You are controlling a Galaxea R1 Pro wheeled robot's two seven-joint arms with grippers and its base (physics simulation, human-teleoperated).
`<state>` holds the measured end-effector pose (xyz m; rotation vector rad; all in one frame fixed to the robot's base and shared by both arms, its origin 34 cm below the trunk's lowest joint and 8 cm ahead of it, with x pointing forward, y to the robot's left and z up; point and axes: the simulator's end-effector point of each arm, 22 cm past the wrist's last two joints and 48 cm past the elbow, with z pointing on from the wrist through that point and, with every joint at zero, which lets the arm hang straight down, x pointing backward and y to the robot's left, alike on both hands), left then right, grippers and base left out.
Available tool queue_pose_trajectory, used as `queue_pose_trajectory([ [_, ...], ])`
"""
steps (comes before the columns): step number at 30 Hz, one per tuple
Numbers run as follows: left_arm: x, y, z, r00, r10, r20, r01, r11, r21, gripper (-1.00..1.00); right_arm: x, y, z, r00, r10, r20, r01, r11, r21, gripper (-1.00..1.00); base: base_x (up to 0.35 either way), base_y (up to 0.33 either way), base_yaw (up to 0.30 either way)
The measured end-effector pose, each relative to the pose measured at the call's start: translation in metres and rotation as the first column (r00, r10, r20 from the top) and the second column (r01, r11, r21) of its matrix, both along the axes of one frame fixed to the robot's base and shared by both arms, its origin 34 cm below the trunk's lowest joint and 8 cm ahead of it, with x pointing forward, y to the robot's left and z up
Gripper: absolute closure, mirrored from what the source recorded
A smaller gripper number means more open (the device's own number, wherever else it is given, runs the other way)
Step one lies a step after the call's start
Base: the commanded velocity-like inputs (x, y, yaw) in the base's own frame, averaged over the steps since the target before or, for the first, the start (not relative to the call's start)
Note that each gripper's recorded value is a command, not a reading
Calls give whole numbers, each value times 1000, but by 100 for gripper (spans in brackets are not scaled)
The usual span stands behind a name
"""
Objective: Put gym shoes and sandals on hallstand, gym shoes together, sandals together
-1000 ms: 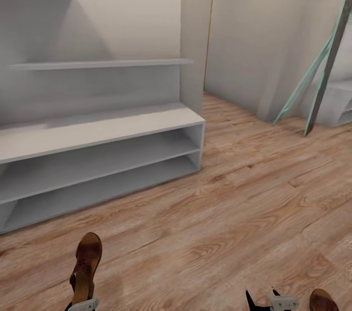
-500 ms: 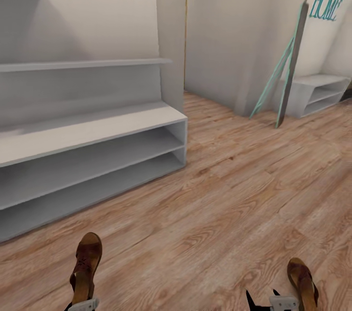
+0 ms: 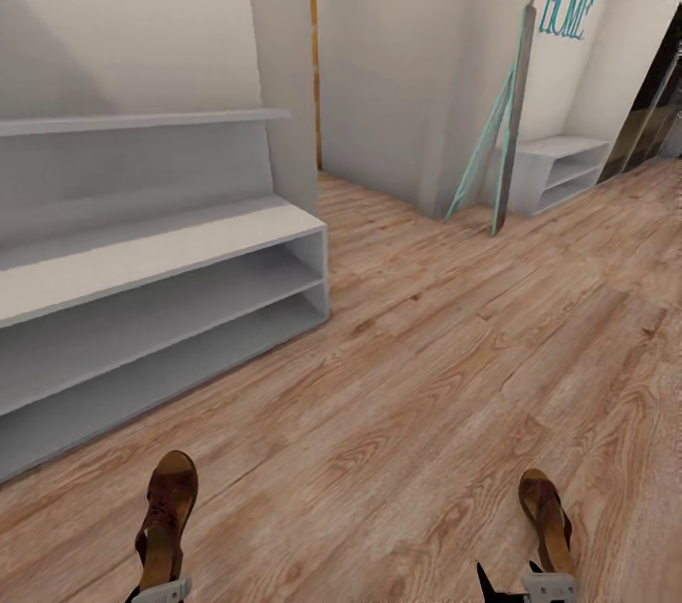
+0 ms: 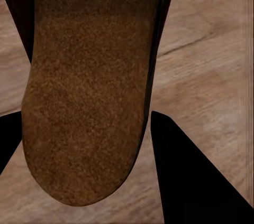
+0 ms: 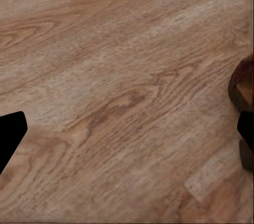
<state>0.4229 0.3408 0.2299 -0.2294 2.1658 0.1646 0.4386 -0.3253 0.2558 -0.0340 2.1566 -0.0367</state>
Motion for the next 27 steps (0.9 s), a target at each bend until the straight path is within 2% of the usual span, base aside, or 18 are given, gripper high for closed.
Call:
queue_pose_trajectory([
  [27,-6,0,-7,1000,0,-22,0,1000,0,100,-3,-4,-5,1000,-11,-15,10,1000,-3,-100,0,0,-242],
])
